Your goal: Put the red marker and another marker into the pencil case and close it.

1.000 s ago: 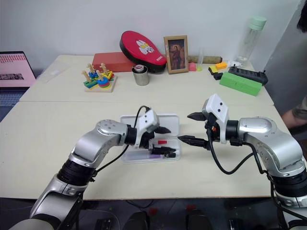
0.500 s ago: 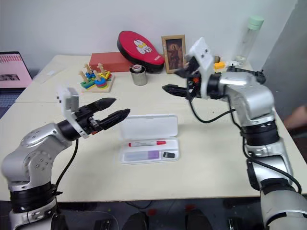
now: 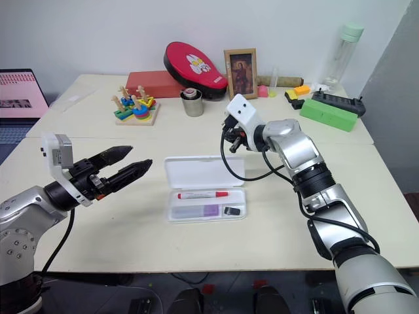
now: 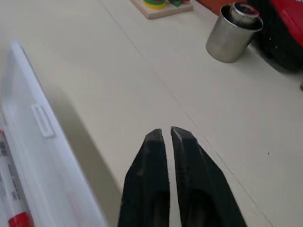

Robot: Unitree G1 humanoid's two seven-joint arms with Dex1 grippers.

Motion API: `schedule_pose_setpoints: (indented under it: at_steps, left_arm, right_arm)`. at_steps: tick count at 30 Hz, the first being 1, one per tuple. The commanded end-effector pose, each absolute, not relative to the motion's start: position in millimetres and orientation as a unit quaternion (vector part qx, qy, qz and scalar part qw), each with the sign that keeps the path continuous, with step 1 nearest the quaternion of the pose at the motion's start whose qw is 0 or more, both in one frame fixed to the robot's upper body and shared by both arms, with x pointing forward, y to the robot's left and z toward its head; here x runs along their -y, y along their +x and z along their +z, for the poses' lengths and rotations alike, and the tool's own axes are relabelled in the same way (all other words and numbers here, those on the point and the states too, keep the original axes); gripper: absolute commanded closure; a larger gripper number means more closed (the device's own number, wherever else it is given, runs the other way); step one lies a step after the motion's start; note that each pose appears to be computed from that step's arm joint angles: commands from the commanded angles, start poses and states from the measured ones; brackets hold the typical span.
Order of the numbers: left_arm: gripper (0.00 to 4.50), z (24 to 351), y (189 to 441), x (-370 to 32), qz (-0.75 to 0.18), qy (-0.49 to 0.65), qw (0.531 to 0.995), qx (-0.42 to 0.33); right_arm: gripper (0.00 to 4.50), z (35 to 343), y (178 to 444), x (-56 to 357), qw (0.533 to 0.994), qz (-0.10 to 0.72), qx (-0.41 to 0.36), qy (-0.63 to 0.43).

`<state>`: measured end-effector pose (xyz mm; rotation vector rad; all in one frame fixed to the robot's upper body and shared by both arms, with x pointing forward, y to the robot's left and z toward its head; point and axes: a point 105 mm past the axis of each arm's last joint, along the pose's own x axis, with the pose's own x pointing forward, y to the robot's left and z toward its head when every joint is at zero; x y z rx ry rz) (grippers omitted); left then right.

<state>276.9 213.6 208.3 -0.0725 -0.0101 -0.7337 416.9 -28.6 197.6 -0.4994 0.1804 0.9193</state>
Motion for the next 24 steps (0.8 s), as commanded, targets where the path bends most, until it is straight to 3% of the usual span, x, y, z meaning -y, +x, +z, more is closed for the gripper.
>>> schedule_pose_setpoints:
  at_steps: [1, 16, 24]
  left_arm:
    - [0.0, 219, 271, -207, -0.371, -0.019, 0.928, 0.022]
    - [0.0, 214, 265, -203, -0.398, -0.011, 0.917, -0.007]
    - [0.0, 199, 254, -203, -0.43, 0.017, 0.901, -0.063]
  right_arm:
    - [4.45, 209, 417, 22, 0.855, 0.444, -0.061, -0.262]
    - [4.45, 184, 356, 15, 0.752, 0.578, -0.082, -0.306]
    - [4.45, 137, 338, 23, 0.711, 0.596, -0.138, -0.348]
